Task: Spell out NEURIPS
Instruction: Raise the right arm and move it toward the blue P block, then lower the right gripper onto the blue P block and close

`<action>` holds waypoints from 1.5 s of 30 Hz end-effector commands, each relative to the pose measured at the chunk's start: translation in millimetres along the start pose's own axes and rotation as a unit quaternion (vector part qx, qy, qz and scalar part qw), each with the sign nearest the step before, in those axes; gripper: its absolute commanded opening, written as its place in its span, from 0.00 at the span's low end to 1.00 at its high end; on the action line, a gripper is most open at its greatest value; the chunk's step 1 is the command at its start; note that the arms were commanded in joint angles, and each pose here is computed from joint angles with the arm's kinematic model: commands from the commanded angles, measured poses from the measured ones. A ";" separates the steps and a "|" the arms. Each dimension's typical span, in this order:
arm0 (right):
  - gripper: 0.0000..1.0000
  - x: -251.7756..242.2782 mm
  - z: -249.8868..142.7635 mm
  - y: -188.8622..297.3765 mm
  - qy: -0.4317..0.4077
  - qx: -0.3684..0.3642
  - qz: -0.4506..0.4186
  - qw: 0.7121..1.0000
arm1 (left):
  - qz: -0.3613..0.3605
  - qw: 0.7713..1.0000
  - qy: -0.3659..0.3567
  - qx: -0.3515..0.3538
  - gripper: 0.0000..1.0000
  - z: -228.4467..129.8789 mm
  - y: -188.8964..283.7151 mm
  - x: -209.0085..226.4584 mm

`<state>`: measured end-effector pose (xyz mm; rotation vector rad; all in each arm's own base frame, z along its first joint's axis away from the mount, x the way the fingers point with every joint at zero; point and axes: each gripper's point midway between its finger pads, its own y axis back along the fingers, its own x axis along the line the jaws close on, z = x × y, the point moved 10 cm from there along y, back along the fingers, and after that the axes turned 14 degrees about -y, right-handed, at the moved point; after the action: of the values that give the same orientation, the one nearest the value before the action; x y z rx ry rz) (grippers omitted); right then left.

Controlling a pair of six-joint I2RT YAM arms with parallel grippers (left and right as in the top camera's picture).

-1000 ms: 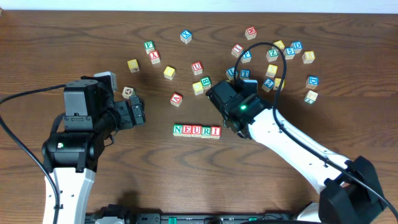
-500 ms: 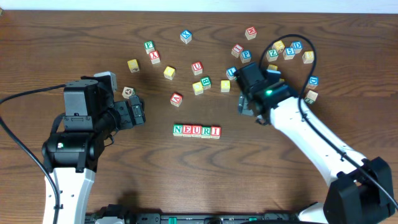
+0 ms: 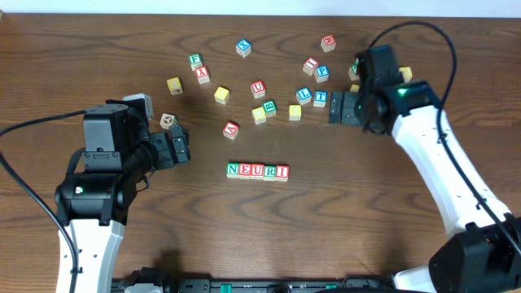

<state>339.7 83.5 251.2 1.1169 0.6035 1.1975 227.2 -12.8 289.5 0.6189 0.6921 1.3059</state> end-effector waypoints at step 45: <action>0.93 62.2 105.2 -124.9 0.179 0.045 -0.002 0.983 | -0.004 1.000 -0.004 -0.012 0.98 6.8 6.2 -0.4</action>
<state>493.7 107.6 200.7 0.9749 0.9231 1.3645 227.1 -12.8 289.4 0.6192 0.6925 1.3058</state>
